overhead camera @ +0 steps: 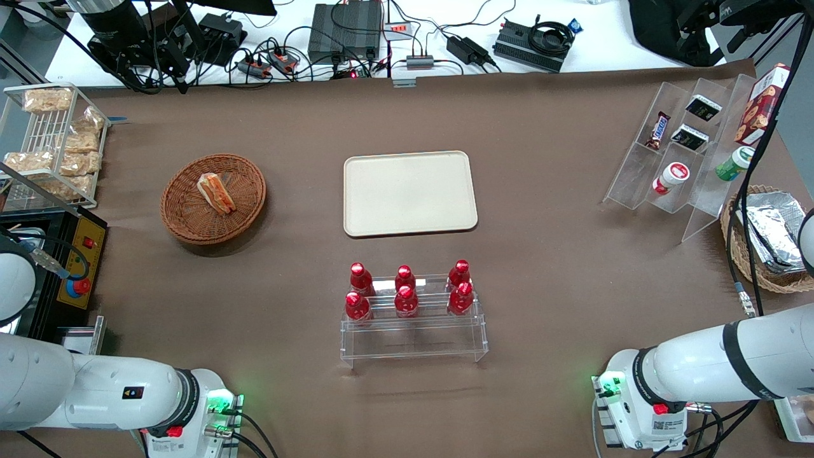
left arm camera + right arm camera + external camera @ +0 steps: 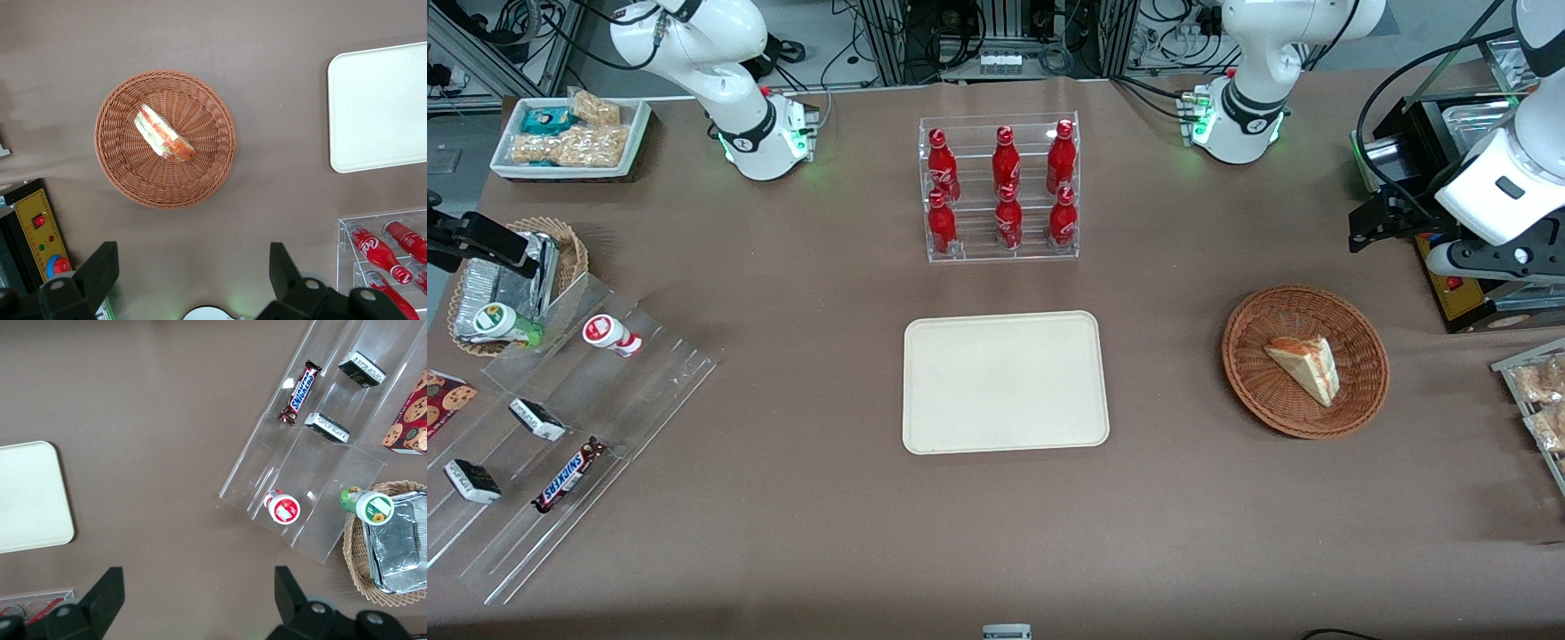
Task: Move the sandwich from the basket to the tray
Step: 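Move the left gripper down over the sandwich in the wicker basket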
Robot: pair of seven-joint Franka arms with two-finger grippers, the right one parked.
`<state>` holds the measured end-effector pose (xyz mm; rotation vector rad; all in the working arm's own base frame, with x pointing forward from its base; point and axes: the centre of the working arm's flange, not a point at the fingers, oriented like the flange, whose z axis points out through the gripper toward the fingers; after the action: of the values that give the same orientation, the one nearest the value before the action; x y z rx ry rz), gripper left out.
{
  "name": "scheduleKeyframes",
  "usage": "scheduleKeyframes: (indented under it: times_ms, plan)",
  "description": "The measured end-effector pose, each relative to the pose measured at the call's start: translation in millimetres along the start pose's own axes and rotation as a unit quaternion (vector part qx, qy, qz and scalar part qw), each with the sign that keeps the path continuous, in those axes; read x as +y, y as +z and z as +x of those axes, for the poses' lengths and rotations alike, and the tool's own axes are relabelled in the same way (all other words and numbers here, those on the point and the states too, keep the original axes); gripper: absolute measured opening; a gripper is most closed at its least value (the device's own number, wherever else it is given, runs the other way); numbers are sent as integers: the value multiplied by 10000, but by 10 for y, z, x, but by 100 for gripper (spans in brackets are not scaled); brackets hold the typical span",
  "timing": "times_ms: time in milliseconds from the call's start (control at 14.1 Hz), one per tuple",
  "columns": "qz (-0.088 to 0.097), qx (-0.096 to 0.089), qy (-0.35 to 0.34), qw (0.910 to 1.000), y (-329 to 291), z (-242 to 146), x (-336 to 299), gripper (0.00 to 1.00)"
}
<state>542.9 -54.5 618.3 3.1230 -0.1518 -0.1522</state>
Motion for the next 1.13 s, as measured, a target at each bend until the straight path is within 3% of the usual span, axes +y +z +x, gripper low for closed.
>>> scheduleKeyframes:
  times_ms: [142,426,567,780,922,993,1135]
  plan:
    - [-2,-149,-25,9999,122,20,-28,100]
    - [10,-633,-131,9979,689,260,-153,100]
    - [19,-710,-263,9971,954,423,-321,100]
    - [-2,-613,-463,9970,1358,582,-572,100]
    - [2,-431,-836,9956,1729,614,-721,100]
    - [14,-326,-1287,9911,1927,618,-777,100]
    - [69,-174,-2313,9727,2313,621,-804,100]
